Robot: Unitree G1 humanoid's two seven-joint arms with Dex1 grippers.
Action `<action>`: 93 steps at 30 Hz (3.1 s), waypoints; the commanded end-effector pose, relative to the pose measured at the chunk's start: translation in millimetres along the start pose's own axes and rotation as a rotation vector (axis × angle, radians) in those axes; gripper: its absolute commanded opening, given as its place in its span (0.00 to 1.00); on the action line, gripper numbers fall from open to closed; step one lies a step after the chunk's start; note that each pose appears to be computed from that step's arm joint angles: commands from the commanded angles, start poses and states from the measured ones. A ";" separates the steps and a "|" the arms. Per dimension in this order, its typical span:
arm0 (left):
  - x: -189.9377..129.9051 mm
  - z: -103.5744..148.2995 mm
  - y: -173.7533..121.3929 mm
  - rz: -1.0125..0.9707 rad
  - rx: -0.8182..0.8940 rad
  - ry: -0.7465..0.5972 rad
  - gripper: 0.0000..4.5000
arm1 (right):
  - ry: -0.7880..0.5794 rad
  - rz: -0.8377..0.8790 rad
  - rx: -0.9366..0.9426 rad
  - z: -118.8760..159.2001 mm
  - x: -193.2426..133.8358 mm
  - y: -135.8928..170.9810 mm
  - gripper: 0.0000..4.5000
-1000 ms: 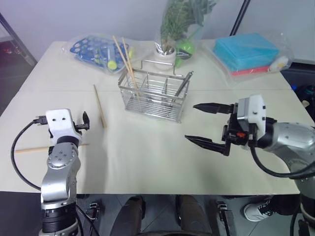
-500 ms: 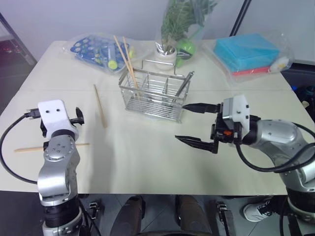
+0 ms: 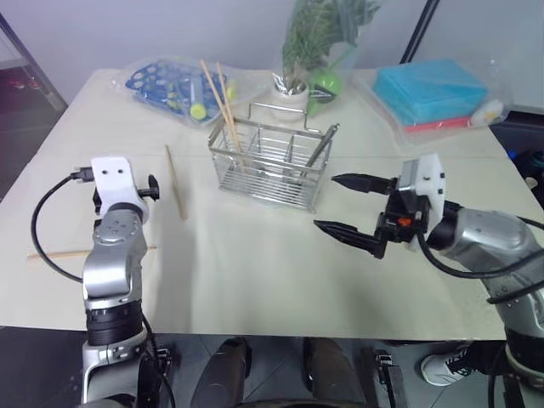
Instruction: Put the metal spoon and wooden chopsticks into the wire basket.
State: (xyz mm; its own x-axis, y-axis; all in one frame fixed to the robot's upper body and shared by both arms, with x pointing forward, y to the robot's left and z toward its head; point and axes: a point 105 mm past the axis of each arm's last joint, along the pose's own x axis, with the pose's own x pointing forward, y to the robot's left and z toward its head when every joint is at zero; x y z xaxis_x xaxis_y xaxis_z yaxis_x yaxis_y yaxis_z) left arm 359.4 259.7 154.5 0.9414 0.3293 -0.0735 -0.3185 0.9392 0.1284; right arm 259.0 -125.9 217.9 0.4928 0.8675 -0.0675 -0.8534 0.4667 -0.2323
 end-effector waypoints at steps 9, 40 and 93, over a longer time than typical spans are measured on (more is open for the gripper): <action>26.6 12.5 -33.0 -0.079 -0.024 -0.002 0.96 | -0.026 -0.037 -0.036 10.6 -5.7 6.2 0.99; 51.1 -20.7 -46.7 0.006 -0.117 0.254 0.96 | -0.074 -0.094 -0.034 14.8 -1.7 2.5 0.99; 28.6 144.4 12.8 -0.203 -0.245 -0.438 0.01 | -0.144 -0.175 0.049 35.4 -14.3 -14.4 1.00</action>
State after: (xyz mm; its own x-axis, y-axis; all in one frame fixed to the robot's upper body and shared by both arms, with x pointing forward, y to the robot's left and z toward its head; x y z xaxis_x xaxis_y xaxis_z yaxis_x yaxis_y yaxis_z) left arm 409.7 276.7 241.8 0.9657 0.2211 0.1364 -0.2112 0.9739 -0.0834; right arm 262.8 -140.1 242.8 0.6136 0.7871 0.0624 -0.7747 0.6154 -0.1453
